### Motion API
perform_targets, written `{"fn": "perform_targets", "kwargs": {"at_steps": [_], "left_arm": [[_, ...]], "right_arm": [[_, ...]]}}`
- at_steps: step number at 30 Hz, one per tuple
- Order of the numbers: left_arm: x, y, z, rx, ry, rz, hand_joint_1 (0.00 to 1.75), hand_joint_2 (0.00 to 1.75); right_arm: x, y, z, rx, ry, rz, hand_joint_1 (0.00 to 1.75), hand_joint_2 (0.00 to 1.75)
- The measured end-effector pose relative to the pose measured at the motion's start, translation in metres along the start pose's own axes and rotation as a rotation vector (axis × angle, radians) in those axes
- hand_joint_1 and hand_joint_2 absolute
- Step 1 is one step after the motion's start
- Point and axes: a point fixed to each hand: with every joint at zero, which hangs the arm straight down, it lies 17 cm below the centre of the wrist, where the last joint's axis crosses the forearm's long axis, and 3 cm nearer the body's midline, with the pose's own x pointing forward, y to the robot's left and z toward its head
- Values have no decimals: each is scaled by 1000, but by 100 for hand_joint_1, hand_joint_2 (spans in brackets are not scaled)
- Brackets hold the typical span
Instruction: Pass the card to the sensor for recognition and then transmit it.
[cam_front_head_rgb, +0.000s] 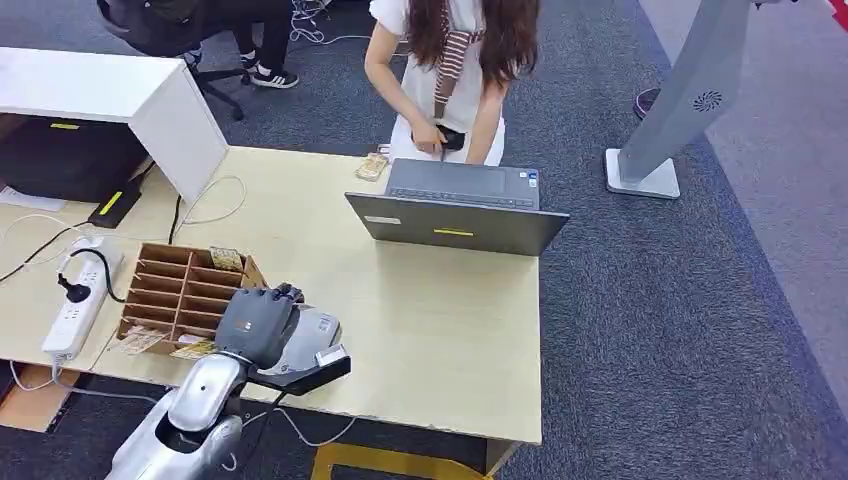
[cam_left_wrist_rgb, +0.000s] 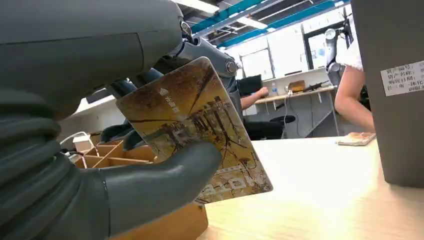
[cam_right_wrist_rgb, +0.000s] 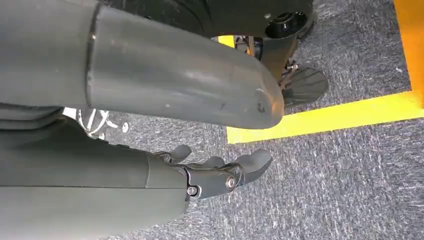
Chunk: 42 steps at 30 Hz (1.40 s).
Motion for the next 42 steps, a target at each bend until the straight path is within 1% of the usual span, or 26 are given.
{"fn": "perform_targets", "kwargs": {"at_steps": [4,13,16,20,31,35,42], "left_arm": [[3,-13,6,-48,-9,28,175,175],[14,-45,10,-153,-12,36,175,175],[14,-60,13,-193,-5,32,175,175],[11,-67,13,-216,1,28,175,175],[5,-74,9,-244,13,22,175,175],[0,-64,2,-199,31,24,175,175],[-1,-63,0,-194,37,23,175,175]], "right_arm": [[-1,0,0,0,3,6,0,0],[-1,4,0,9,8,31,0,0],[-1,6,0,11,9,33,0,0],[-1,6,1,12,10,31,0,0],[-1,8,1,20,12,39,0,0],[-1,7,1,19,13,37,0,0],[-2,7,1,18,13,36,0,0]]}}
